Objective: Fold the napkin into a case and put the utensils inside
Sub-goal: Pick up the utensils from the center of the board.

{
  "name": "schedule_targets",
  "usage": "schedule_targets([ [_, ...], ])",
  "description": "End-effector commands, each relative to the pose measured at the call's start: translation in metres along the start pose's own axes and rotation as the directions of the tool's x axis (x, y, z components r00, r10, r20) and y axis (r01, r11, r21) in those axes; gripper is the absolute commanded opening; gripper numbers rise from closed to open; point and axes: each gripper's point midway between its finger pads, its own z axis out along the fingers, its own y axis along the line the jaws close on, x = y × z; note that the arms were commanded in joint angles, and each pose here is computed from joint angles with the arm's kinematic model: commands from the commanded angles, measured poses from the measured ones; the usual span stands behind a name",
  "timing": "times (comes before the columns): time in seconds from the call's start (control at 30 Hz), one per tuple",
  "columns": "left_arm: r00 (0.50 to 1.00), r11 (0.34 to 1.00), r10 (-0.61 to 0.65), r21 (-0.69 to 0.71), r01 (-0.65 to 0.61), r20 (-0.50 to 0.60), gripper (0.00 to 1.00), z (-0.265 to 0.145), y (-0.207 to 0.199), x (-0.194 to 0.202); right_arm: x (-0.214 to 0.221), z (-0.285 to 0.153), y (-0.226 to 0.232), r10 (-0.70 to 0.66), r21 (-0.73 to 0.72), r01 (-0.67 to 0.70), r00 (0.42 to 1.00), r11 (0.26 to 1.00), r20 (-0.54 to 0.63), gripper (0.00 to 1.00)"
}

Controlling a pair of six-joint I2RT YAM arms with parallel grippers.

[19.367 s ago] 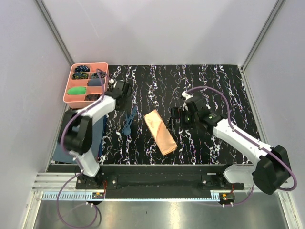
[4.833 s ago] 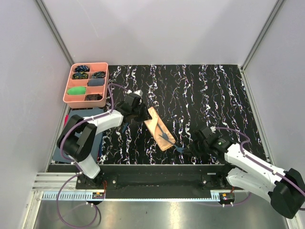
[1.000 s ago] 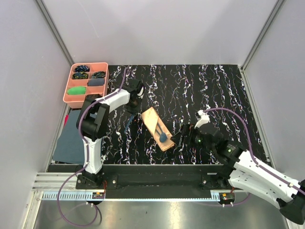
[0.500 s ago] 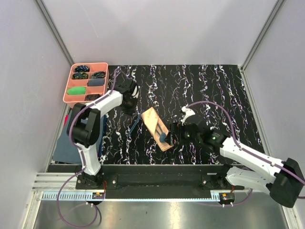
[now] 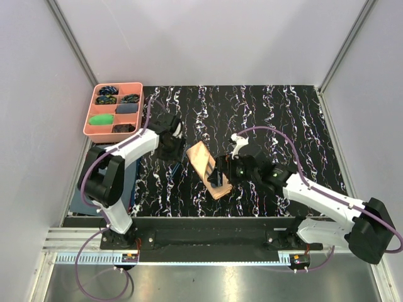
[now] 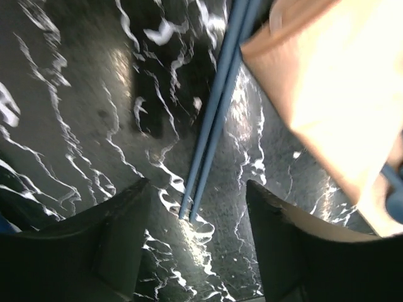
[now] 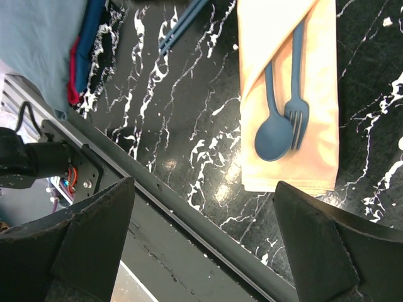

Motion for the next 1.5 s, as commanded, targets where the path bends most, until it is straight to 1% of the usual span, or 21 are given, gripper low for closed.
schedule_targets([
  [0.0,0.994,0.996,0.053,-0.080,-0.045,0.096,0.55,0.002,-0.014,-0.015,-0.018,-0.011,0.012,0.003,-0.053,0.001,0.997,0.999,0.080,1.00],
  [0.07,0.993,0.993,0.062,-0.110,-0.050,0.102,0.53,0.010,-0.015,-0.017,-0.017,-0.013,0.009,0.012,-0.050,-0.008,0.997,0.999,0.081,1.00],
  [0.13,0.991,0.990,0.073,-0.132,-0.058,0.111,0.55,0.015,-0.016,-0.021,-0.017,-0.016,0.010,0.016,-0.059,-0.011,0.996,0.998,0.090,1.00],
  [0.17,0.993,0.988,0.076,-0.143,-0.062,0.091,0.58,0.024,-0.014,-0.018,-0.016,-0.017,0.008,0.017,-0.057,-0.012,0.996,0.998,0.089,1.00],
  [0.23,0.994,0.983,0.079,-0.171,-0.064,0.082,0.58,0.030,-0.010,-0.021,-0.016,-0.020,0.008,0.021,-0.061,-0.015,0.995,0.998,0.098,1.00],
  [0.27,0.995,0.981,0.079,-0.184,-0.068,0.056,0.58,0.038,-0.008,-0.017,-0.016,-0.021,0.007,0.020,-0.060,-0.014,0.995,0.998,0.100,1.00],
  [0.37,0.997,0.969,0.075,-0.239,-0.065,0.033,0.58,0.049,0.002,-0.014,-0.017,-0.025,0.007,0.019,-0.067,-0.011,0.993,0.998,0.113,1.00],
  [0.43,0.997,0.962,0.079,-0.265,-0.072,0.017,0.56,0.056,0.007,-0.012,-0.019,-0.027,0.007,0.017,-0.069,-0.008,0.993,0.998,0.119,1.00],
  [0.47,0.997,0.961,0.078,-0.267,-0.072,0.013,0.50,0.057,0.008,-0.011,-0.019,-0.027,0.007,0.016,-0.068,-0.008,0.992,0.998,0.122,1.00],
  [0.57,0.998,0.954,0.061,-0.293,-0.066,-0.028,0.38,0.063,0.015,0.002,-0.018,-0.024,0.005,0.011,-0.059,-0.005,0.993,0.998,0.116,1.00],
  [0.6,0.998,0.952,0.048,-0.300,-0.061,-0.048,0.28,0.065,0.017,0.011,-0.018,-0.022,0.003,0.013,-0.055,-0.007,0.994,0.998,0.109,1.00],
  [0.67,0.998,0.953,0.036,-0.297,-0.052,-0.059,0.16,0.064,0.019,0.019,-0.017,-0.019,0.004,0.010,-0.058,-0.004,0.995,0.998,0.098,1.00],
  [0.7,0.997,0.952,0.026,-0.302,-0.047,-0.073,0.06,0.064,0.022,0.027,-0.017,-0.015,0.004,0.011,-0.059,-0.006,0.996,0.998,0.089,1.00],
  [0.8,0.998,0.970,0.001,-0.243,-0.017,-0.064,0.02,0.053,0.018,0.032,-0.015,-0.004,0.008,0.012,-0.085,-0.006,0.998,0.996,0.065,1.00],
  [0.87,1.000,0.977,-0.018,-0.214,0.012,-0.026,0.00,0.039,0.018,0.026,-0.016,0.009,0.012,0.012,-0.108,-0.008,0.999,0.994,0.043,1.00],
  [0.9,0.999,0.979,-0.038,-0.201,0.033,-0.023,0.00,0.036,0.019,0.029,-0.015,0.014,0.013,0.010,-0.113,-0.006,0.999,0.994,0.034,1.00],
  [0.97,0.997,0.990,-0.075,-0.122,0.076,0.013,0.00,0.025,0.011,0.022,-0.019,0.026,0.019,0.007,-0.133,-0.006,1.000,0.991,0.011,1.00],
  [1.07,0.994,0.993,-0.109,-0.045,0.111,0.031,0.00,0.016,0.005,0.019,-0.029,0.040,0.028,0.005,-0.158,-0.004,1.000,0.987,0.007,1.00],
  [1.2,0.992,0.992,-0.114,-0.039,0.116,0.047,0.00,0.010,0.006,0.015,-0.036,0.050,0.037,0.012,-0.185,-0.012,1.000,0.983,-0.006,1.00],
  [1.33,0.990,0.992,-0.110,-0.048,0.114,0.091,0.00,0.002,0.008,0.009,-0.030,0.053,0.035,0.022,-0.185,-0.027,0.999,0.982,-0.029,1.00],
  [1.47,0.989,0.992,-0.087,-0.075,0.097,0.118,0.40,0.000,0.012,0.000,-0.033,0.051,0.036,0.016,-0.198,-0.016,1.000,0.980,-0.005,1.00],
])
